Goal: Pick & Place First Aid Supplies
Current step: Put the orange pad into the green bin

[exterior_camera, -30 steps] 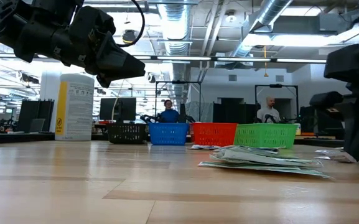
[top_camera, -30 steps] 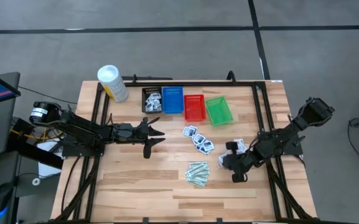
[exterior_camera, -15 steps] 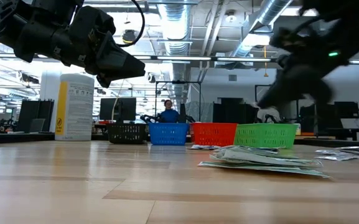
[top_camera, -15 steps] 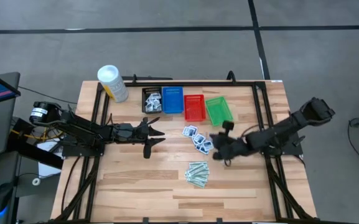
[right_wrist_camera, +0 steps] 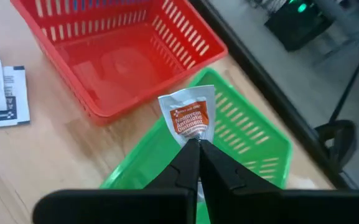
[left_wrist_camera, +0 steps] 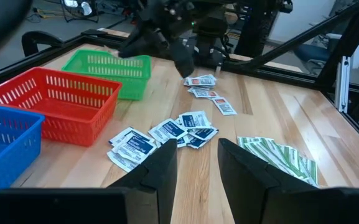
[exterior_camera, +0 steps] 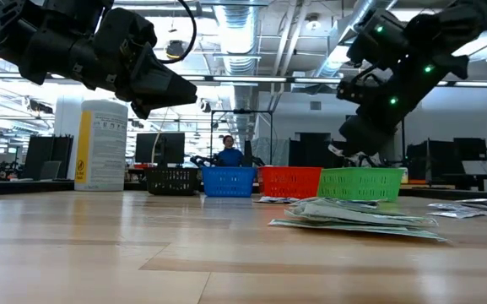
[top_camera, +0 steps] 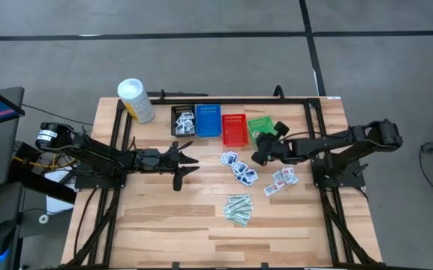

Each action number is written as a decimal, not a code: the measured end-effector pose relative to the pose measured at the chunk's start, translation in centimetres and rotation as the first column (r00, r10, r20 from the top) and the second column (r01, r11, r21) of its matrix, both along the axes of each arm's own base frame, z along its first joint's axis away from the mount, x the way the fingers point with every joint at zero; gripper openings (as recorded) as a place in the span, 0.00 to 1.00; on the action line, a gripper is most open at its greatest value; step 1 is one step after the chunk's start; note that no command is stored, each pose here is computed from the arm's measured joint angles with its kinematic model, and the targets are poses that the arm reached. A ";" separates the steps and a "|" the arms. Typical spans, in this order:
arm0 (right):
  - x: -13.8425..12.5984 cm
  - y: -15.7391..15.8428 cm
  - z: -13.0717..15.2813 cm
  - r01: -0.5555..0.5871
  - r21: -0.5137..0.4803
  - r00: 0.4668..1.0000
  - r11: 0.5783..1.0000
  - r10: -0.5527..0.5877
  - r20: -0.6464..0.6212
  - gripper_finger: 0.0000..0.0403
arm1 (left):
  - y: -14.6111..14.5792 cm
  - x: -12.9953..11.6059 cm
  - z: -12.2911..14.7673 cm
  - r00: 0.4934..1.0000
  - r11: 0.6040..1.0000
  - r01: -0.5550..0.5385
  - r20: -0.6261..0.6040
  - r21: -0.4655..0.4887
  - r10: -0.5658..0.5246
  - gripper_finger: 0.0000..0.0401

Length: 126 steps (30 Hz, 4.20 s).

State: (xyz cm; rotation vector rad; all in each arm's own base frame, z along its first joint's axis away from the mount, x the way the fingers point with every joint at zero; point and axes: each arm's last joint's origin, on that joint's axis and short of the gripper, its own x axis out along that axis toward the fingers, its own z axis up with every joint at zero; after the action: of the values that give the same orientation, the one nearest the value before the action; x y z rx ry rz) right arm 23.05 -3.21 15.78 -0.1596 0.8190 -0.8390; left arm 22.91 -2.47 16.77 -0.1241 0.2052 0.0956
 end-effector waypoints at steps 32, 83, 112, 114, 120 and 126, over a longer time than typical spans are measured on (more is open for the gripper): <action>-0.7 0.2 -0.1 0.089 -0.087 0.995 0.992 -0.092 -0.030 0.29 | 0.0 0.0 0.0 1.000 1.000 0.000 0.000 0.000 0.000 0.29; -4.8 10.0 -4.9 -0.572 0.545 0.697 0.613 0.714 -0.071 0.27 | 0.0 0.0 0.0 1.000 1.000 0.000 0.000 0.000 0.000 0.29; -4.9 10.1 -5.1 -0.573 0.558 0.690 0.601 0.721 -0.067 0.01 | 0.0 0.0 0.0 1.000 1.000 0.000 0.000 0.000 0.000 0.29; -4.8 10.1 -5.1 -0.575 0.557 0.690 0.600 0.721 -0.063 0.00 | 0.0 0.0 0.0 1.000 1.000 0.000 0.000 0.000 0.000 0.29; -4.0 10.4 -4.5 -0.616 0.530 0.686 0.582 0.727 -0.001 0.00 | 0.0 0.0 0.0 1.000 1.000 0.000 0.000 0.000 0.000 0.29; -3.1 10.8 -3.7 -0.643 0.516 0.681 0.566 0.731 0.046 0.00 | 0.0 0.0 0.0 1.000 1.000 0.000 0.000 0.000 0.000 0.29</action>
State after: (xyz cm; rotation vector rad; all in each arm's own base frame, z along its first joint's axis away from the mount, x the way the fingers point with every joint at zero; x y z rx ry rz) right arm 19.91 7.61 12.08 -0.0831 1.0099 0.1677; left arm 22.91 -2.47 16.77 -0.1241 0.2053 0.0954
